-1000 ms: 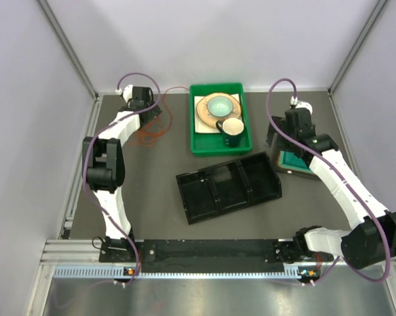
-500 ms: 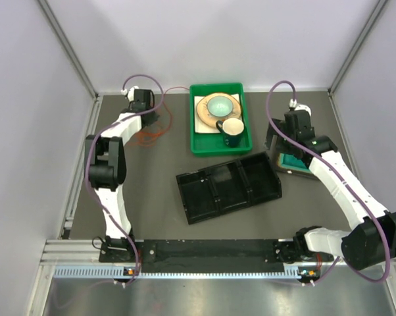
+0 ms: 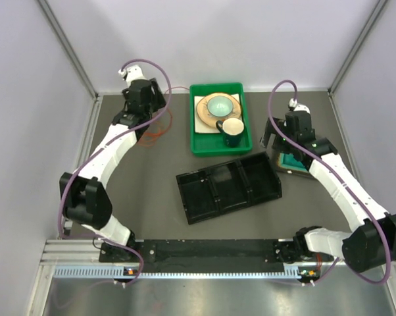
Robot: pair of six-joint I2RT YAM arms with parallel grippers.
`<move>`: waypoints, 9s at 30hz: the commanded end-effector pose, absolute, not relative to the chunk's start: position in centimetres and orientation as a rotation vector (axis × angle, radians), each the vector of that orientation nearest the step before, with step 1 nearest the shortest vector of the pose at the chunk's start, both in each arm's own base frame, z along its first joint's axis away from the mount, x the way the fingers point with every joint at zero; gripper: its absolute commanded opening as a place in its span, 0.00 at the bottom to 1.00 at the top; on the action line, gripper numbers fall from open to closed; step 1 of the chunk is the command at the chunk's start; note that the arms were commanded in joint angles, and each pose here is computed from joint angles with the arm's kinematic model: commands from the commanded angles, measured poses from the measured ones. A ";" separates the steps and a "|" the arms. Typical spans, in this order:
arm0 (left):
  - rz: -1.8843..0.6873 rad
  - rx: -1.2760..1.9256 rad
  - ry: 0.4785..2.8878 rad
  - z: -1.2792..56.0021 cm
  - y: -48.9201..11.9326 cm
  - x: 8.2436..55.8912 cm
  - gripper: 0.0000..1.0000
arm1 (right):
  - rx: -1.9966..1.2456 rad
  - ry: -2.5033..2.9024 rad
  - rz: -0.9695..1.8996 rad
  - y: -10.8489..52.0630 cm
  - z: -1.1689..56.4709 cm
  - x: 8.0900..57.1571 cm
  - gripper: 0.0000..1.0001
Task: Untangle the cables
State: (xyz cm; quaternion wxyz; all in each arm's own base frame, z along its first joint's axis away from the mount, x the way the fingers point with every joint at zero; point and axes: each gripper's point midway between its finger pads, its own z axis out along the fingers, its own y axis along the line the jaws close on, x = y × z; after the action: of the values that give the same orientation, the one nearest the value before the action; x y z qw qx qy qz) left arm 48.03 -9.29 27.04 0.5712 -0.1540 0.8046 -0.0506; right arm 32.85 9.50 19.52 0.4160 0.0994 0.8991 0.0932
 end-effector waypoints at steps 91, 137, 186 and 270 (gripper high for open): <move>-1.116 0.142 1.298 61.6 -19.8 39.4 0.00 | -0.544 1.604 0.815 37.1 25.6 39.7 0.98; -1.154 0.172 1.283 61.9 -20.1 38.0 0.00 | -0.670 1.713 0.865 43.8 23.1 39.4 0.99; -1.477 0.392 1.862 39.3 -36.3 36.5 0.00 | 0.179 1.876 0.478 14.6 19.5 31.6 0.00; -1.214 0.644 2.307 23.9 -44.5 29.2 0.61 | 0.504 1.887 0.395 10.0 16.1 29.6 0.00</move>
State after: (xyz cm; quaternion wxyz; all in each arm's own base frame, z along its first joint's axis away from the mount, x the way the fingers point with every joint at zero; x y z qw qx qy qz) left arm 28.32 -46.73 18.33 0.1769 0.2364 0.8569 -0.4225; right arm 28.57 9.38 16.00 0.5378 0.2098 0.8023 0.1521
